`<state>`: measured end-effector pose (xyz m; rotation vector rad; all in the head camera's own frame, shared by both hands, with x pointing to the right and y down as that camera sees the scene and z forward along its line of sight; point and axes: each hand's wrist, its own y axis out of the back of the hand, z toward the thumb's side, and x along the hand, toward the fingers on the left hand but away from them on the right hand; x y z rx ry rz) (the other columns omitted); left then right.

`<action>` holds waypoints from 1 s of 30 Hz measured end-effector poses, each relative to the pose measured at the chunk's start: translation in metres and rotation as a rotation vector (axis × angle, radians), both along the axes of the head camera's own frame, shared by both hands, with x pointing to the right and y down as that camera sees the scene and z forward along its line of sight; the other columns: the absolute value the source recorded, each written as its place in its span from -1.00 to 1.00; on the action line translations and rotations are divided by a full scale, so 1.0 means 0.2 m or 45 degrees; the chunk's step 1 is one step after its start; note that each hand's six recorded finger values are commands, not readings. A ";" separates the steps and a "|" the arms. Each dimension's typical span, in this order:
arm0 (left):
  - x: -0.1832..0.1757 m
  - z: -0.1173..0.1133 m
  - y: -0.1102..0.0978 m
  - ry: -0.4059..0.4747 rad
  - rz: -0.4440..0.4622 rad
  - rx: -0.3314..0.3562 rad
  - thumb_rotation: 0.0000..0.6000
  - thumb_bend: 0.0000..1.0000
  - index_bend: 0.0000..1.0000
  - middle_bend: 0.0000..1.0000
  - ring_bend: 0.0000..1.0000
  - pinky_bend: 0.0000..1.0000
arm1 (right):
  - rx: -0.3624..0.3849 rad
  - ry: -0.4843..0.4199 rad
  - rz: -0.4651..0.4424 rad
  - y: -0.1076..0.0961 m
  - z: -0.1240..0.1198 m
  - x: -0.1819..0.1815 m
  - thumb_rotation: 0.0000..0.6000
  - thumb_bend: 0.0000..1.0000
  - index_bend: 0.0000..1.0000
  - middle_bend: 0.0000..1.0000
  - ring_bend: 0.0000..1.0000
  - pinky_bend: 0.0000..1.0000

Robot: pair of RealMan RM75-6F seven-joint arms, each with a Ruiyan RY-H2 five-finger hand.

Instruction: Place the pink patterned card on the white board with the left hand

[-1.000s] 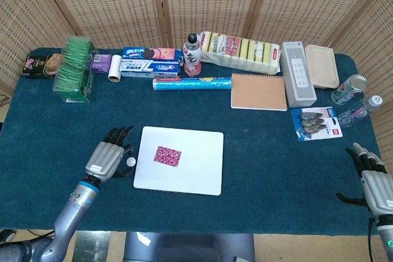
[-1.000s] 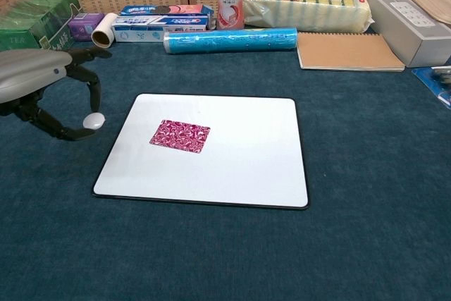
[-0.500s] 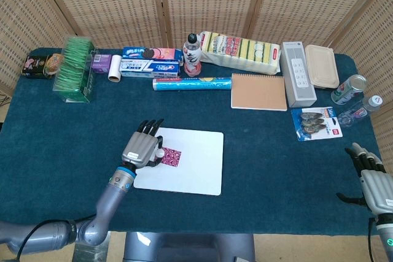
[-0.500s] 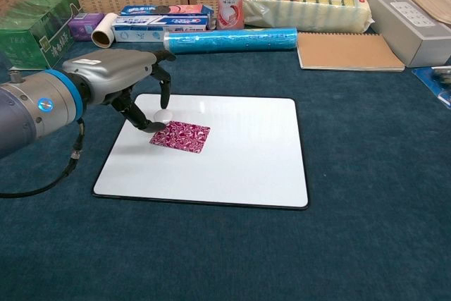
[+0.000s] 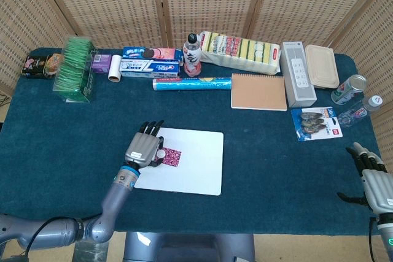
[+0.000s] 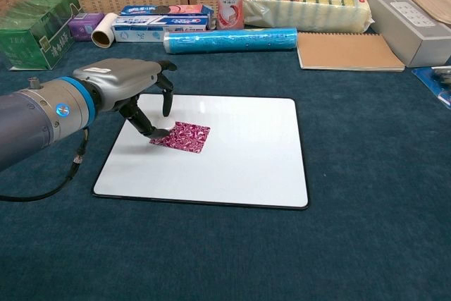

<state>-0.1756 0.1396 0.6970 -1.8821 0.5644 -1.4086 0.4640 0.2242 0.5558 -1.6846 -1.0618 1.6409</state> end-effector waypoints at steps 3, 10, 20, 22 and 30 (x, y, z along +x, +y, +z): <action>0.01 0.00 0.00 0.006 0.001 -0.005 1.00 -0.51 0.00 -1.00 -1.00 -0.90 | 0.001 0.000 0.000 0.00 0.00 0.00 1.00 -1.00 -0.94 -1.00 -1.00 -1.00; 0.02 0.02 0.02 -0.011 0.009 -0.025 1.00 -0.53 -0.31 -1.00 -1.00 -0.90 | 0.004 0.001 0.008 -0.01 0.00 0.01 1.00 -1.00 -0.94 -1.00 -1.00 -1.00; 0.03 -0.01 0.02 -0.002 0.011 -0.017 1.00 -0.60 -0.90 -1.00 -1.00 -0.90 | 0.007 0.006 0.005 0.00 -0.01 0.01 1.00 -1.00 -0.94 -1.00 -1.00 -1.00; 0.03 -0.04 0.01 0.027 0.009 -0.009 1.00 -0.65 -0.99 -1.00 -1.00 -0.90 | 0.009 0.008 0.005 -0.01 -0.01 0.01 1.00 -1.00 -0.94 -1.00 -1.00 -1.00; -0.15 -0.22 0.00 0.052 0.002 0.118 1.00 -0.82 -1.00 -1.00 -1.00 -0.90 | 0.027 0.005 0.013 -0.01 -0.02 0.01 1.00 -1.00 -0.94 -1.00 -1.00 -1.00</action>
